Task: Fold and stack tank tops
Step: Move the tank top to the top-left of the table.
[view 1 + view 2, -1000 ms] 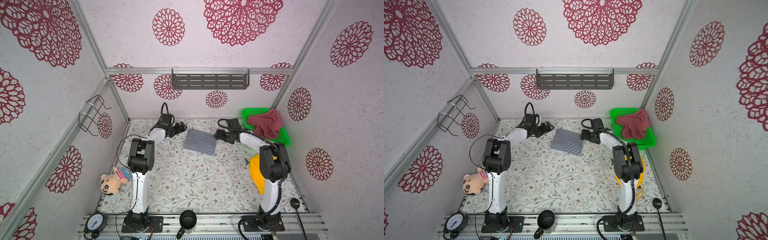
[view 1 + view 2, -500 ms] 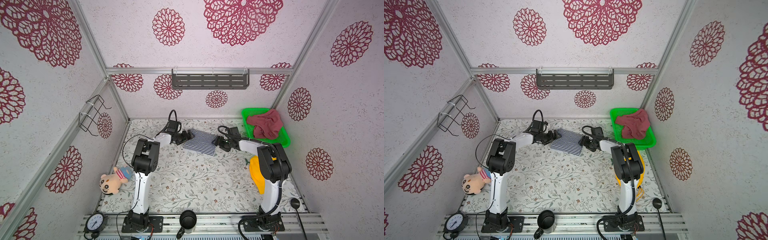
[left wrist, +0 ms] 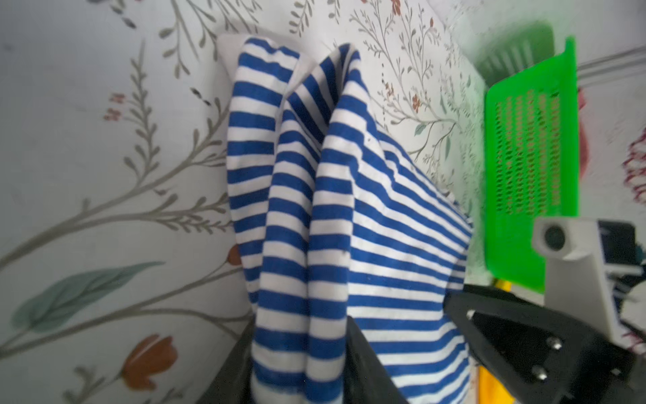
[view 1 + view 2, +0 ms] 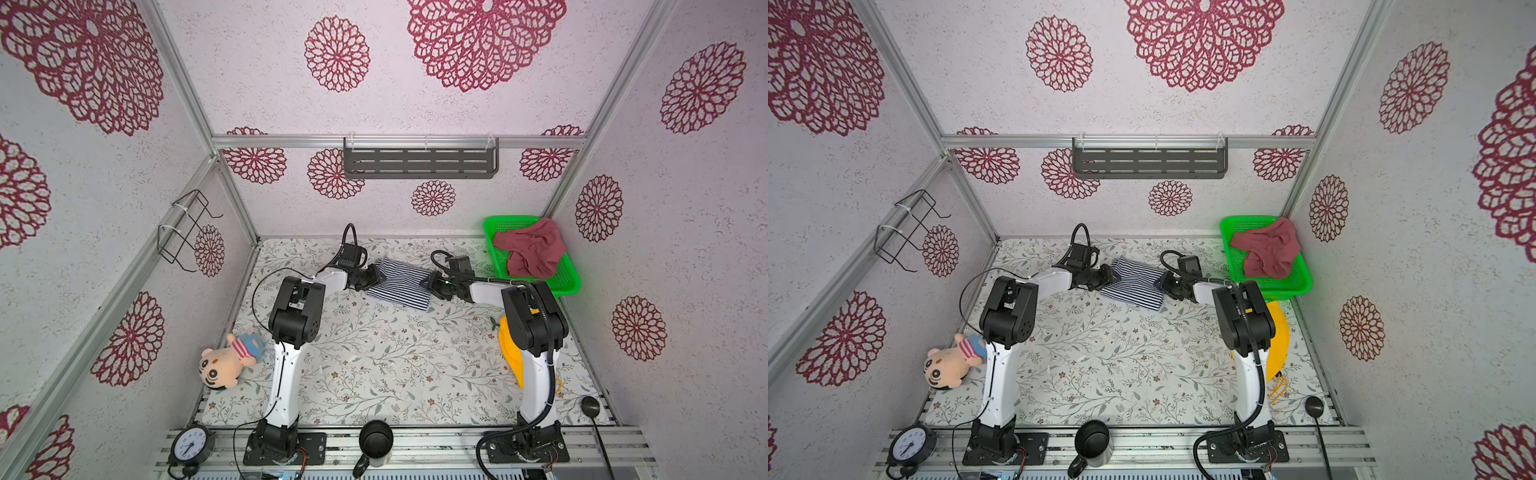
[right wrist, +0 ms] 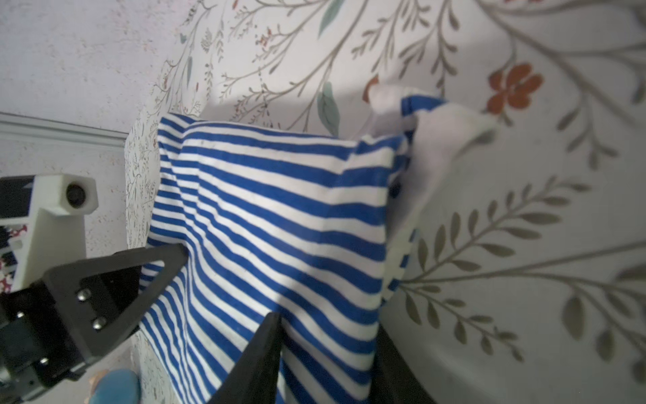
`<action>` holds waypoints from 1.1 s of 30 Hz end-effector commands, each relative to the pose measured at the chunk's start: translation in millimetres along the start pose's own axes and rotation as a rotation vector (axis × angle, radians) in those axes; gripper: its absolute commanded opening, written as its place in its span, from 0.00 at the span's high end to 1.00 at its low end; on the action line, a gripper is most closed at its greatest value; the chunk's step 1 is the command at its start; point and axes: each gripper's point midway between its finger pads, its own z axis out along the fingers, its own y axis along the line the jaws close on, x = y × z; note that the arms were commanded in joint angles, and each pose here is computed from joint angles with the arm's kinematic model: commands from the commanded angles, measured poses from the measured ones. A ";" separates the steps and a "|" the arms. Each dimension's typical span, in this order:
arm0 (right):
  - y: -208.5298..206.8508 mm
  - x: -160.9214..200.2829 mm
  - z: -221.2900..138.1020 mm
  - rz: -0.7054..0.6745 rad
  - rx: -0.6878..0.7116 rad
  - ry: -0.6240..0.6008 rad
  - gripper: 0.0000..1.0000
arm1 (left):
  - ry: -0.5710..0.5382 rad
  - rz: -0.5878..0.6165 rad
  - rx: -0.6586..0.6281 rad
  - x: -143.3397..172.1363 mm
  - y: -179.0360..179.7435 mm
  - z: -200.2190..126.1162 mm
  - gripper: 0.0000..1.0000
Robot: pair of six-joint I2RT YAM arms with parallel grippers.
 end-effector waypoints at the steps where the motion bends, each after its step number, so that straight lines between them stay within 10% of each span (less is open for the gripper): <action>1: 5.4 2.1 4.5 0.000 -0.005 0.019 0.79 | 0.002 0.003 -0.046 -2.1 7.4 -2.2 0.80; 6: 40.0 -13.6 -3.5 -0.072 -0.070 -0.013 0.97 | -0.072 0.044 -0.044 -32.5 -5.7 -29.7 1.00; 26: 193.2 -3.4 101.3 -0.310 -0.342 -0.114 1.00 | -0.264 0.016 -0.260 -110.5 96.7 -152.4 1.00; 33: 201.2 -9.1 100.4 -0.246 -0.343 -0.140 0.09 | -0.252 -0.009 -0.302 -117.9 134.7 -163.1 1.00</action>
